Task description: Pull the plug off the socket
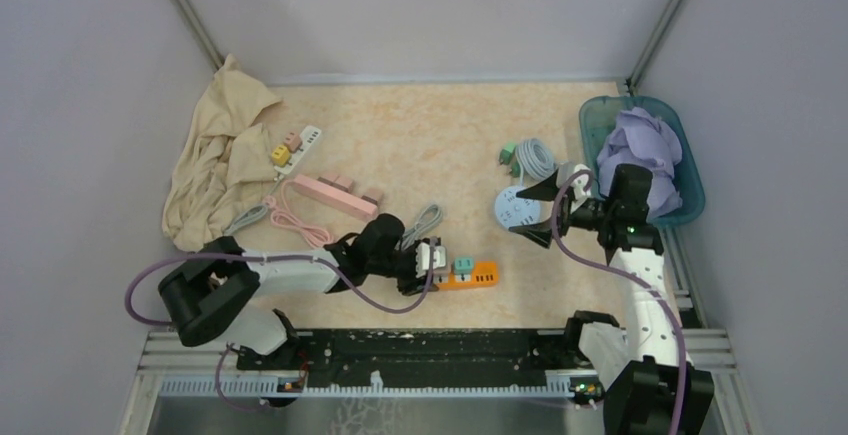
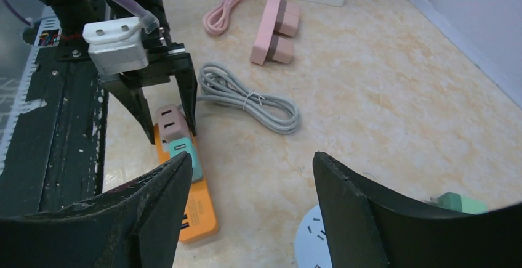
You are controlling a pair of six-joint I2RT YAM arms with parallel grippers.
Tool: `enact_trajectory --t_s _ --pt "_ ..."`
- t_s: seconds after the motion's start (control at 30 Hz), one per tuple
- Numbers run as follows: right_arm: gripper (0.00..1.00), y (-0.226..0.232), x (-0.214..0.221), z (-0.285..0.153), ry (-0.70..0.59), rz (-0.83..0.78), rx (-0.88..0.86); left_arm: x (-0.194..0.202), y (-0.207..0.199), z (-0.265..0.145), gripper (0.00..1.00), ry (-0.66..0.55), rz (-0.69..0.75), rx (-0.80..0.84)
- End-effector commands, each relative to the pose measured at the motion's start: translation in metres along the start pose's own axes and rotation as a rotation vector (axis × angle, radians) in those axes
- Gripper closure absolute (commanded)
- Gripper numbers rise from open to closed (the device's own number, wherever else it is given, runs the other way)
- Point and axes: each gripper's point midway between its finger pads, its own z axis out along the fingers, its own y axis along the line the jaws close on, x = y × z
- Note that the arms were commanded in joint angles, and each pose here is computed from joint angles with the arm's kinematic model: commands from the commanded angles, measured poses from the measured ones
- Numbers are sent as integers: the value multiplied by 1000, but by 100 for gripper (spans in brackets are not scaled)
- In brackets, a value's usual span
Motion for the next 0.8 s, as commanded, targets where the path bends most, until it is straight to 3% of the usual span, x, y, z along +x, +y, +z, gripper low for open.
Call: enact_trajectory --t_s 0.0,0.07,0.1,0.23,0.33,0.4,0.43,0.77 --pt "28 16 1 1 -56 -106 -78 -8 4 12 87 -54 2 -14" --pt "28 16 3 2 -50 -101 -78 -3 3 18 79 -44 -18 -10" --pt "28 16 5 2 -46 -101 -78 -1 4 20 69 -36 -25 -24" --pt "28 18 13 8 -26 -91 -93 -1 12 23 46 -25 -46 -97" --pt "28 19 21 12 -10 -78 -106 -9 19 16 32 -69 -56 -160" --pt "28 18 26 13 3 -76 -102 -22 22 8 16 -135 -56 -203" --pt "28 18 28 14 10 -81 -98 -28 24 3 3 -166 -56 -223" --pt "28 26 31 21 18 -89 -137 -82 9 -51 0 -345 -69 -231"
